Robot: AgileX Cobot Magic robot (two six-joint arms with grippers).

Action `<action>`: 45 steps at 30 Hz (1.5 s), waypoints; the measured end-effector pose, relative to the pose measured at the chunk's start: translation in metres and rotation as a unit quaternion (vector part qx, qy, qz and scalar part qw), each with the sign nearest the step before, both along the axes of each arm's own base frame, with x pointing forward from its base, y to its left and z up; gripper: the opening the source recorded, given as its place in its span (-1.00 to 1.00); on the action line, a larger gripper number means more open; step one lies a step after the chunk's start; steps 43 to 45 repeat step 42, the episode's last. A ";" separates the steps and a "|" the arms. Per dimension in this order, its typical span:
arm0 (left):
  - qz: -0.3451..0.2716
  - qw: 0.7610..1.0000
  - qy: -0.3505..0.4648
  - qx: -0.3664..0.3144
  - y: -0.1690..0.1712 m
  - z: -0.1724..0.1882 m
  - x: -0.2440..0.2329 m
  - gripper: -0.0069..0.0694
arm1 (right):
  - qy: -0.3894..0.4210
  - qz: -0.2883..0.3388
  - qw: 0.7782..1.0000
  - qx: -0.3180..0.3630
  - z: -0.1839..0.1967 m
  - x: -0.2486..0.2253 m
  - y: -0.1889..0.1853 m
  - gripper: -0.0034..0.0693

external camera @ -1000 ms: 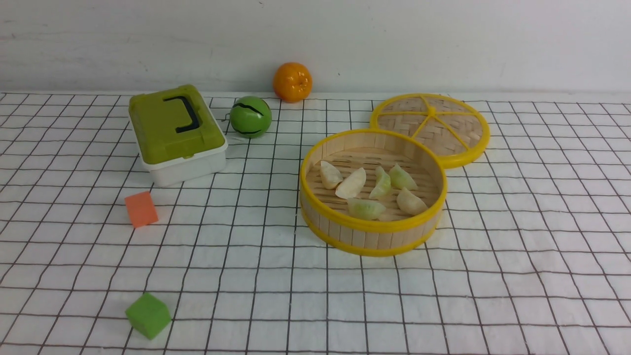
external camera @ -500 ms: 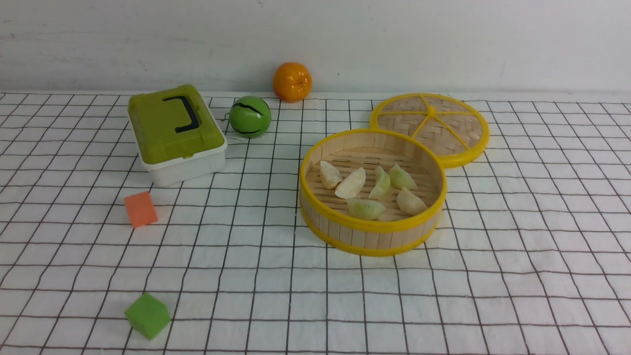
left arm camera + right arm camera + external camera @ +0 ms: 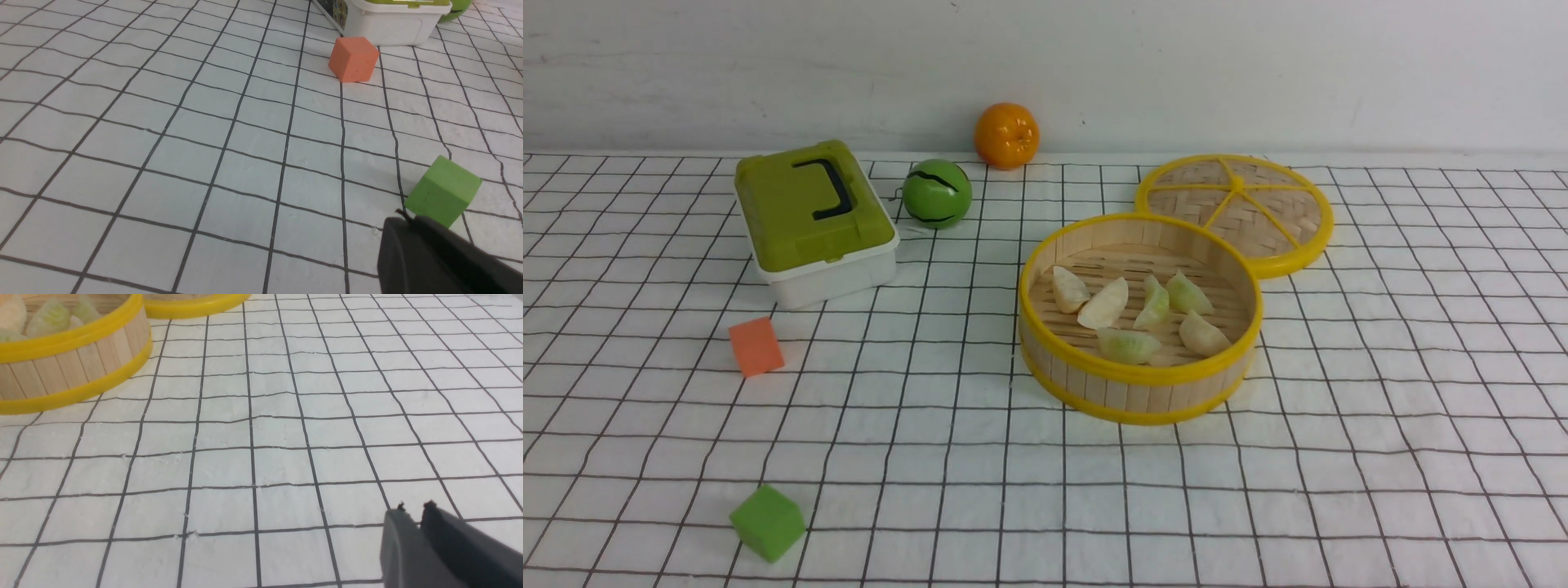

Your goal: Put the dumplings into the steamer on the table with the white tablecloth.

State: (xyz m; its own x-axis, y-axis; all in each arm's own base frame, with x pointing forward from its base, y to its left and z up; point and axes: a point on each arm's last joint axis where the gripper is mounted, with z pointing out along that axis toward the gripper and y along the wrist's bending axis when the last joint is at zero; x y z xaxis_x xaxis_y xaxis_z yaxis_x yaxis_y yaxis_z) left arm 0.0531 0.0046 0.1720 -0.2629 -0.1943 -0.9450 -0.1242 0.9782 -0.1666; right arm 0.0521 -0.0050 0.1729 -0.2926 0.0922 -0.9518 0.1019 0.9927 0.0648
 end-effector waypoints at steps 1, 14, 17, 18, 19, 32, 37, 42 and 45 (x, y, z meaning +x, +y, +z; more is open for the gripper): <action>0.000 1.000 0.000 0.000 0.000 0.000 0.000 -0.85 | 0.000 0.000 1.000 0.000 0.000 0.000 0.000 -0.70; 0.000 1.000 0.000 0.000 0.000 0.000 0.000 -0.85 | 0.000 0.000 1.000 0.000 0.000 0.000 0.000 -0.65; 0.000 1.000 0.000 0.000 0.000 0.000 0.000 -0.85 | 0.000 0.000 1.000 0.000 0.000 0.000 0.000 -0.63; 0.000 1.000 0.000 0.000 0.000 0.000 0.000 -0.85 | 0.000 0.000 1.000 0.000 0.000 0.000 0.000 -0.63; 0.000 1.000 0.000 0.000 0.000 0.000 0.000 -0.85 | 0.000 0.000 1.000 0.000 0.000 0.000 0.000 -0.63; 0.000 1.000 0.000 0.000 0.000 0.000 0.000 -0.85 | 0.000 0.000 1.000 0.000 0.000 0.000 0.000 -0.57; 0.000 1.000 0.000 0.000 0.000 0.000 0.000 -0.85 | 0.000 0.000 1.000 0.000 0.000 0.000 0.000 -0.56; 0.000 1.000 0.000 0.000 0.000 0.000 0.000 -0.85 | 0.000 0.000 1.000 0.000 0.000 0.000 0.000 -0.54; 0.000 1.000 0.000 0.000 0.000 0.000 0.000 -0.85 | 0.000 0.000 1.000 0.000 0.000 0.000 0.000 -0.54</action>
